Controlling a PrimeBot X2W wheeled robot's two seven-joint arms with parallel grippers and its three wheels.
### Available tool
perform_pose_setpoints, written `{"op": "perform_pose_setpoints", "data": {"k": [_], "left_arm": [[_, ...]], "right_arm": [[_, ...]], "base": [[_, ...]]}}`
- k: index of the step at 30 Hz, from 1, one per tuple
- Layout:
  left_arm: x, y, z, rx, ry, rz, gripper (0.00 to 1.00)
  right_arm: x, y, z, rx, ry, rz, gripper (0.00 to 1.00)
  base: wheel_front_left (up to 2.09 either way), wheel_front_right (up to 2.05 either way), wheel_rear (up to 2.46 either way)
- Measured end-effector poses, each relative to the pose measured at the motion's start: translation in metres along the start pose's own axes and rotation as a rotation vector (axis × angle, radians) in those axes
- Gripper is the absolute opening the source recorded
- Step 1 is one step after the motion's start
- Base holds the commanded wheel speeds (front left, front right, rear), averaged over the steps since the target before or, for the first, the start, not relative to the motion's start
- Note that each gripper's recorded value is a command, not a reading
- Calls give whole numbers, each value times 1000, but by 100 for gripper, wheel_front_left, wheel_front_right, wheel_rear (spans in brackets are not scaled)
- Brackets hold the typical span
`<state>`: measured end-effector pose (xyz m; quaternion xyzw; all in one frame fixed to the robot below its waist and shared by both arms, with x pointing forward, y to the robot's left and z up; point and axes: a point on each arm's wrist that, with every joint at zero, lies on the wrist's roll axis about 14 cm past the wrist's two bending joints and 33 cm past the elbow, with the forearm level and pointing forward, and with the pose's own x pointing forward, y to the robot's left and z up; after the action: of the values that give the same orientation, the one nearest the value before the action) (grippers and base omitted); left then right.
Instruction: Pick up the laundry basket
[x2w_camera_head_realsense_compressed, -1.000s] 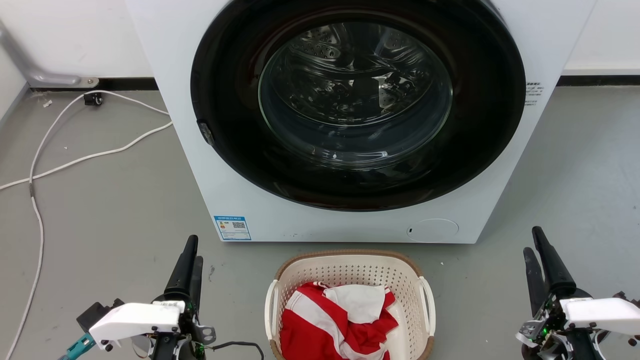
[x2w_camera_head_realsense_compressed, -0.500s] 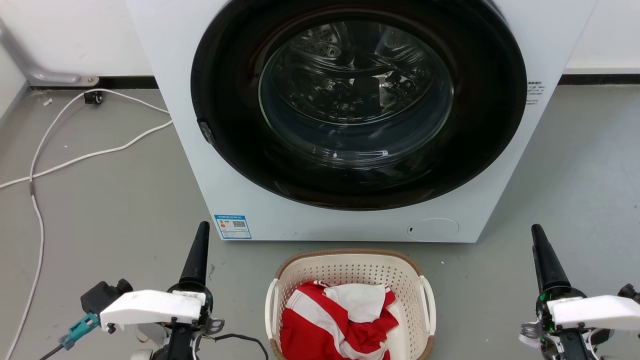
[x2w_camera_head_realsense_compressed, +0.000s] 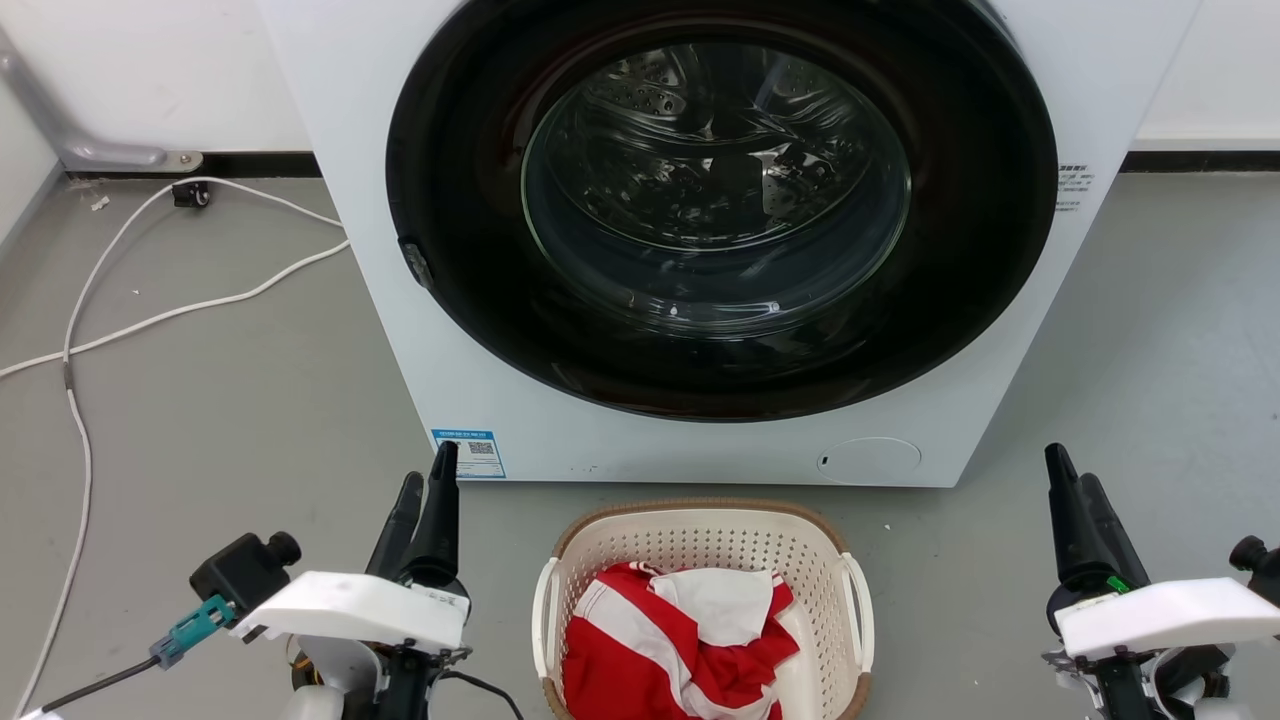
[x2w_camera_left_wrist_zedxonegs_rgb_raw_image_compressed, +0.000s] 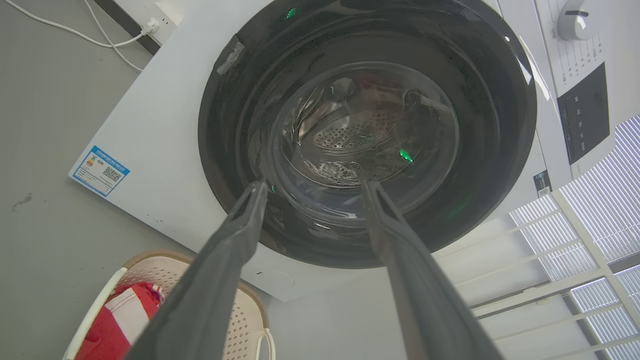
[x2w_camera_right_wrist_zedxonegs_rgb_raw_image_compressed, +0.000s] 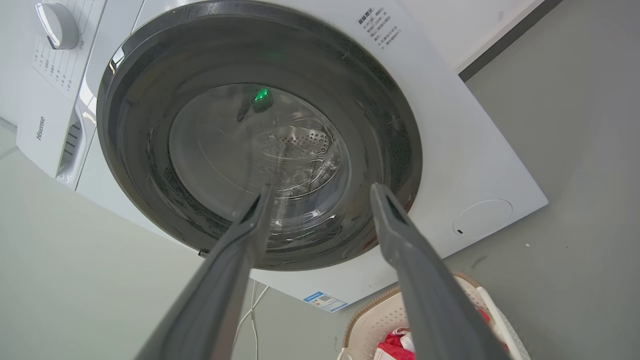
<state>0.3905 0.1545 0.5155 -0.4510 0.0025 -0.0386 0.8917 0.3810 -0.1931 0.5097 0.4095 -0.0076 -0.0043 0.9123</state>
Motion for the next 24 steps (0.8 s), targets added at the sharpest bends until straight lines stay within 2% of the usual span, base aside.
{"op": "perform_pose_setpoints", "data": {"k": [2,9,24], "left_arm": [[1,-3,-2,62,4,-10,100],[1,-6,-9,209,22,-22,100],[1,-13,-21,467,41,-65,100]], "right_arm": [[0,2,0,-76,6,8,100],[1,7,-2,-230,19,27,100],[1,8,-5,-503,42,40,100]], "base": [[0,0,0],[0,0,0],[0,0,0]]}}
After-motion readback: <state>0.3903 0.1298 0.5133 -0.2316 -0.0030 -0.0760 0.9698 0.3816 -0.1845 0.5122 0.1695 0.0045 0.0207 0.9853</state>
